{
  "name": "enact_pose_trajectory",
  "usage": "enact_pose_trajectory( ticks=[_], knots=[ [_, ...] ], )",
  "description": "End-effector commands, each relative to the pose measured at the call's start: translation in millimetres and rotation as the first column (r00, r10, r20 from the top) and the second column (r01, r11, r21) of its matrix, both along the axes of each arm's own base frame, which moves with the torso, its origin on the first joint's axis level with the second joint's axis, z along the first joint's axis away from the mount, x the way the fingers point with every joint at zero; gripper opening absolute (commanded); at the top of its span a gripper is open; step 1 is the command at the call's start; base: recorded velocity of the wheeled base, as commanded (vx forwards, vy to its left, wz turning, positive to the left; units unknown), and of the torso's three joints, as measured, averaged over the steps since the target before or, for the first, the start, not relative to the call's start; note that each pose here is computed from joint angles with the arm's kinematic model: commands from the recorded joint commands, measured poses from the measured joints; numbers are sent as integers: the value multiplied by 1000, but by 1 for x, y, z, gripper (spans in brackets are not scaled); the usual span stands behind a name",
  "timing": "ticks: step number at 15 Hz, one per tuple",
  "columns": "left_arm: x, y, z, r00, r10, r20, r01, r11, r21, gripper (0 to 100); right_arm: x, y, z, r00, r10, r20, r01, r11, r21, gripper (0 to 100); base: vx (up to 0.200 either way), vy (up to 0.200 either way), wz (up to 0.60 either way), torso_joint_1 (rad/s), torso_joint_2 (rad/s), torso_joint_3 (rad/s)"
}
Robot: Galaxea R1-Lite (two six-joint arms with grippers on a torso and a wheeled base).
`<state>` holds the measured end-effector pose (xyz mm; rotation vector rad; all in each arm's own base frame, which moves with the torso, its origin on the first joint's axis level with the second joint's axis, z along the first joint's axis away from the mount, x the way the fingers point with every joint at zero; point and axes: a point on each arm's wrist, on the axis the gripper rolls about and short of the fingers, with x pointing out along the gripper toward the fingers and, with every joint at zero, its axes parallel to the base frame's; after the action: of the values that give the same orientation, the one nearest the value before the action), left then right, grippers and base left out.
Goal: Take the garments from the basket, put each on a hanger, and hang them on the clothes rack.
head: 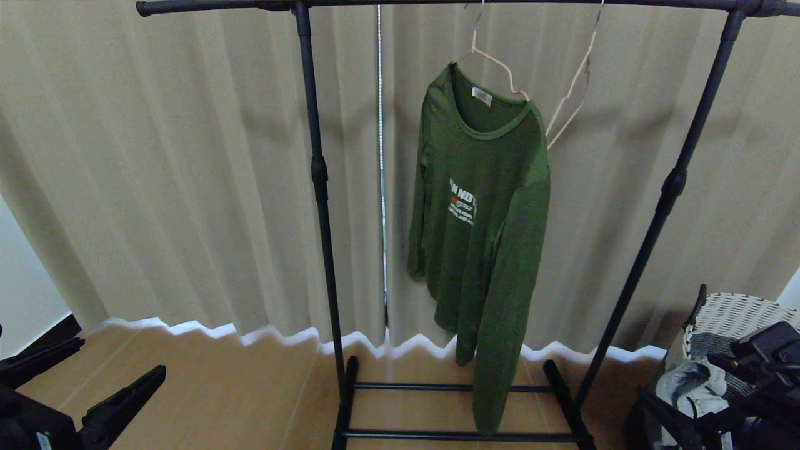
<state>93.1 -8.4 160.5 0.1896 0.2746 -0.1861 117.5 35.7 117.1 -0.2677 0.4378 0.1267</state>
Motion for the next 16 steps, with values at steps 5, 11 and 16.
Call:
enact_pose_trajectory(
  ticks=[5, 11, 16],
  knots=[
    [-8, 0, 1, 999, -3, 33, 3, 1000, -4, 100, 2, 1, 2, 1000, 6, 12, -6, 1000, -1, 100, 0, 0, 0, -2, 20, 16],
    [-9, 0, -2, 999, -14, 29, 13, 999, 34, 100, 2, 1, 4, 1000, 5, 16, -5, 1000, 0, 100, 0, 0, 0, 0, 0, 0],
    [-13, 1, 0, 998, -15, 54, 13, 999, 34, 100, 2, 1, 3, 1000, 5, 12, -5, 1000, -1, 100, 0, -200, 0, 1, 1, 3]
  ],
)
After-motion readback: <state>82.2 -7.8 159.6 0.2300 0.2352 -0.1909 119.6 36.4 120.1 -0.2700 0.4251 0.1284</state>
